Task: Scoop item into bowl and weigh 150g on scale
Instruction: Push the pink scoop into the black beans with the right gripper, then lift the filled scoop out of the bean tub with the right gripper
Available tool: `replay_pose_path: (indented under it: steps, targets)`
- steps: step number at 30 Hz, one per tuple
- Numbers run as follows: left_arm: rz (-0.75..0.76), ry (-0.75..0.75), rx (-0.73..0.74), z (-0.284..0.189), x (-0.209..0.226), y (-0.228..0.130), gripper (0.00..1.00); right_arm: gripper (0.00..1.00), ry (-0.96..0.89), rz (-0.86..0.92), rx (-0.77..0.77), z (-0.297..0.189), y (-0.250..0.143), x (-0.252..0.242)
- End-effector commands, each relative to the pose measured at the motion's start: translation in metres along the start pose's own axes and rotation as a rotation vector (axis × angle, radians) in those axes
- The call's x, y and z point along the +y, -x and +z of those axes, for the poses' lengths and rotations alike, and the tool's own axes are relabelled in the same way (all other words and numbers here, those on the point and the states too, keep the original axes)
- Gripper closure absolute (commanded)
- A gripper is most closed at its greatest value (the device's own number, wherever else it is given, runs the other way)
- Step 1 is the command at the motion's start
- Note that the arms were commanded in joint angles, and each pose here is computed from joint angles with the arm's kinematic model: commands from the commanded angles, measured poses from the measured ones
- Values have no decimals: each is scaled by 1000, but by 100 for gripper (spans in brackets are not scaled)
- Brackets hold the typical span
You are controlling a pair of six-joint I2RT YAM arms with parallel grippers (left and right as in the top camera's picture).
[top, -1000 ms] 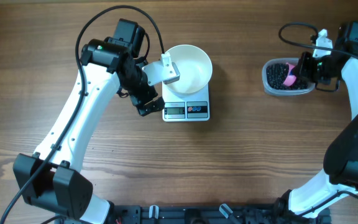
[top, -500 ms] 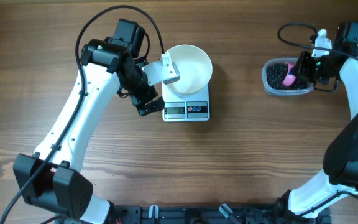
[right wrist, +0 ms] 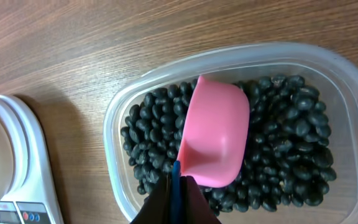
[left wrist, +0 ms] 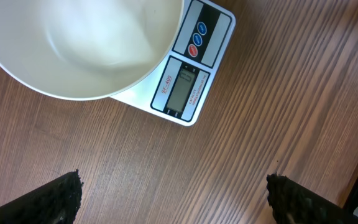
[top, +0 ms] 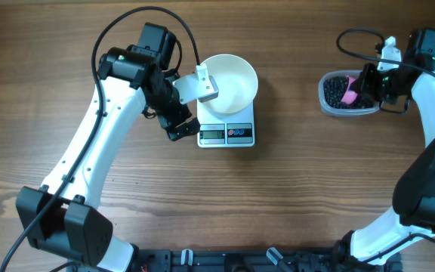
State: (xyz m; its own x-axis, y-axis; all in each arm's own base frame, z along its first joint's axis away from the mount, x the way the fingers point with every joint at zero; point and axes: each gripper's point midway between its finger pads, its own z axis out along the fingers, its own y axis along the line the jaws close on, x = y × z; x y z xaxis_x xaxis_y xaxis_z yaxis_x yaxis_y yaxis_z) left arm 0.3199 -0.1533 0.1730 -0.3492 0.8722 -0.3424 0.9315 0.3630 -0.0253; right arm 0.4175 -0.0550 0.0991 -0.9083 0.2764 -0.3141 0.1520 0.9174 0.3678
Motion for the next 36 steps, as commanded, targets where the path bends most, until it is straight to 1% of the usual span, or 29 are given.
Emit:
replay_pose_path:
  steps: [1,6,7,10,11,14,18,24,27,36]
  targets:
    - [3,-12,9,6,1,-3,0,96,23,1,20,15,-4,4]
    - [3,-12,9,6,1,-3,0,96,9,11,7,25,1,-3]
    - [3,-12,9,6,1,-3,0,96,9,17,22,28,-2,-5]
    - [3,-12,10,6,1,-3,0,96,6,64,148,35,-32,-7]
    - [3,-12,10,6,1,-3,0,96,6,67,155,35,-34,-7]
    - [3,-12,9,6,1,-3,0,96,29,66,99,35,-19,-7]
    - [3,-12,9,6,1,-3,0,96,56,108,29,33,-2,-10]
    - [3,-12,10,6,1,-3,0,96,144,147,23,19,-4,-24]
    - [3,-12,9,6,1,-3,0,96,309,145,0,4,-2,-15]
    - [3,-12,9,6,1,-3,0,96,350,182,-22,-5,0,-22]
